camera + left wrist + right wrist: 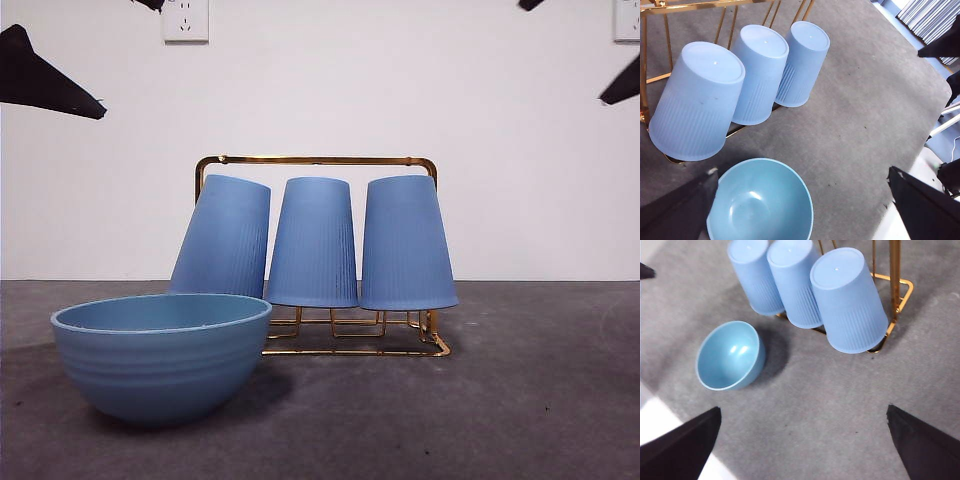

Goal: Right arm lift cup from the cupboard, then place it on the right of the bowl

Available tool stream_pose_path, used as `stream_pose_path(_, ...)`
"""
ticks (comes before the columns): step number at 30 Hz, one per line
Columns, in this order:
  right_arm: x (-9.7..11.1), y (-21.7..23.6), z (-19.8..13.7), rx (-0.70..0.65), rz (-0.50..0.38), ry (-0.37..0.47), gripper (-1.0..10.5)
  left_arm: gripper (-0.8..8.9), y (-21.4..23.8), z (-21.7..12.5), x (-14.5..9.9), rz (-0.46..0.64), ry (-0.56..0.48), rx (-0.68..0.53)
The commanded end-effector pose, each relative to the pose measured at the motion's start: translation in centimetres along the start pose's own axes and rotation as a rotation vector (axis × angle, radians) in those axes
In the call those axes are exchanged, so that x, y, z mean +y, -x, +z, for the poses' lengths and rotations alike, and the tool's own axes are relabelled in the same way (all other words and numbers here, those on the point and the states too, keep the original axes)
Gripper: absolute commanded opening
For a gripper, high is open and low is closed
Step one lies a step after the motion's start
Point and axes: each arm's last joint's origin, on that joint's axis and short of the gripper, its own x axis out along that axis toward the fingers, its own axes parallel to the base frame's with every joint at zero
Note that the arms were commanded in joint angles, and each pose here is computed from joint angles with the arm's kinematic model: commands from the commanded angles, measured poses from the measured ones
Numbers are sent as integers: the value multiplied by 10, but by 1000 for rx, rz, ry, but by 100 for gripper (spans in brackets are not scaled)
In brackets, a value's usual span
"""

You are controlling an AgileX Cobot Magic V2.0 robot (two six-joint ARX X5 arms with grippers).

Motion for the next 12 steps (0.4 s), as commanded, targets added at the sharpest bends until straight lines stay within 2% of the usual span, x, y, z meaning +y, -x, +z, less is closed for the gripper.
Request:
stream_pose_path(1, 6, -8, 20, 46, -43, 27, 550, 562, 2, 5, -3, -12, -25, -14)
stream_pose_path(6, 15, -32, 52, 180, -128, 46, 550, 562, 5, 5, -6, -13, -31, -22)
stream_pose_path(10, 27, -71, 86, 305, -215, 114, 550, 562, 8, 5, -8, -13, -40, -33)
stream_pose_path(12, 33, -91, 102, 337, -230, 142, 550, 562, 9, 4, -8, -13, -39, -32)
